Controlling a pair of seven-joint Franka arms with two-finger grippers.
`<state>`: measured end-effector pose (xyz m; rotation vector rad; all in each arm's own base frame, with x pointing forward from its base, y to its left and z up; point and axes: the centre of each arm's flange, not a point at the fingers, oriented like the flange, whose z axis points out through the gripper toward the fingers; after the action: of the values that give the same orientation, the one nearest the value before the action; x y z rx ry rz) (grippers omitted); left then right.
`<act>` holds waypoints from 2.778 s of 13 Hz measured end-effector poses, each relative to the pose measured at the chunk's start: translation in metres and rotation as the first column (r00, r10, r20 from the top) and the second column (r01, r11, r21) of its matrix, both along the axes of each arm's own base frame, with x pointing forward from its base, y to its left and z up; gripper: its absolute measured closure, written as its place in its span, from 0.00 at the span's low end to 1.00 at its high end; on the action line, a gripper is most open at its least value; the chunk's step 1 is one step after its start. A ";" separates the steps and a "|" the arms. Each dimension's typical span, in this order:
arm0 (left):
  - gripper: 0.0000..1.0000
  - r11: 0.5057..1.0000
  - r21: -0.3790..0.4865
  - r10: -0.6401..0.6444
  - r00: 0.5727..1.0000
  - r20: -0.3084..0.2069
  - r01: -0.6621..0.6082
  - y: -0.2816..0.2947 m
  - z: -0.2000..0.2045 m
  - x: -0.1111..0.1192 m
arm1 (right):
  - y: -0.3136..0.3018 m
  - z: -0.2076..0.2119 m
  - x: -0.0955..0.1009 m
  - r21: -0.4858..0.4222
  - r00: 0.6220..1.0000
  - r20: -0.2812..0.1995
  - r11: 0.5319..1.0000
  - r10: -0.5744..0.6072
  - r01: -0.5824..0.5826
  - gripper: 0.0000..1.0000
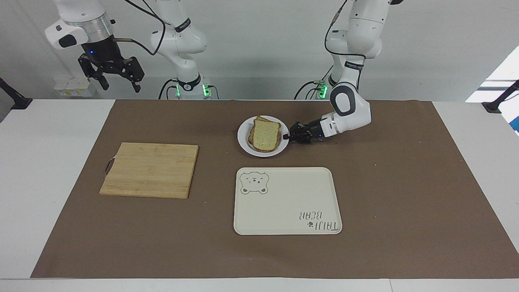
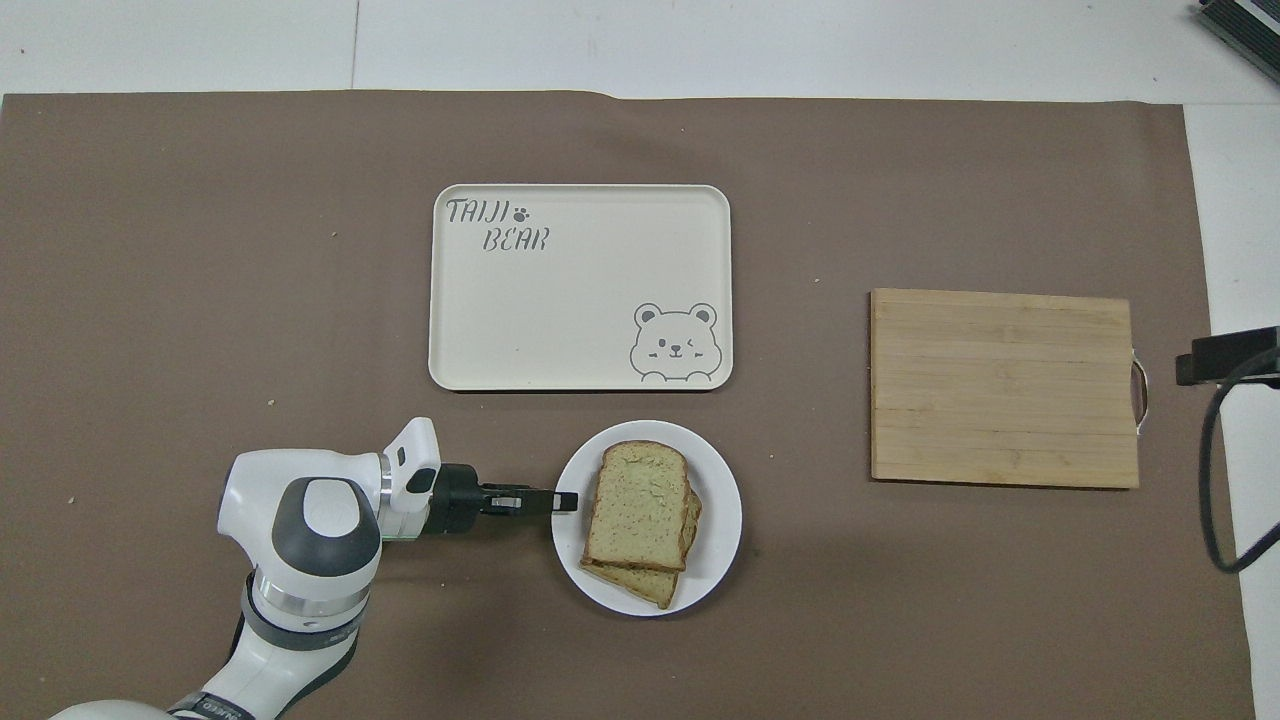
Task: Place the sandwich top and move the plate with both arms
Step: 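Grip the white plate rim with the left gripper, then slide the plate with the left gripper onto the bear tray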
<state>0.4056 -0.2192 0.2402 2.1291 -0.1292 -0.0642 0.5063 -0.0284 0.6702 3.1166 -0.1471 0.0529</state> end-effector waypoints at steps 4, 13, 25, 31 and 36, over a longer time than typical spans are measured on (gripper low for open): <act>0.78 1.000 0.009 -0.008 1.000 -0.001 0.008 -0.005 -0.003 -0.003 | 0.001 0.000 0.000 0.004 1.000 0.000 1.000 0.001 -0.001 0.00; 0.96 1.000 0.009 -0.011 1.000 0.005 0.011 -0.005 -0.004 -0.005 | 0.001 0.000 0.000 0.005 1.000 0.000 1.000 0.001 -0.001 0.00; 0.96 0.982 -0.159 0.109 0.993 0.038 -0.102 0.053 0.041 0.065 | -0.013 0.000 -0.001 0.007 1.000 -0.001 1.000 -0.025 0.025 0.00; 0.96 0.986 -0.136 0.107 0.988 0.109 -0.092 0.079 0.066 0.136 | -0.022 -0.001 -0.001 0.012 0.999 -0.003 0.999 -0.038 0.038 0.00; 0.96 0.984 -0.093 0.160 0.985 0.059 -0.154 0.093 0.073 0.215 | -0.020 -0.001 -0.001 0.017 0.999 -0.003 0.999 -0.032 0.032 0.00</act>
<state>0.6211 -0.1264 0.3132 2.0467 -0.0025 0.1028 0.5051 -0.0486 0.6687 3.1300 -0.1987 0.0467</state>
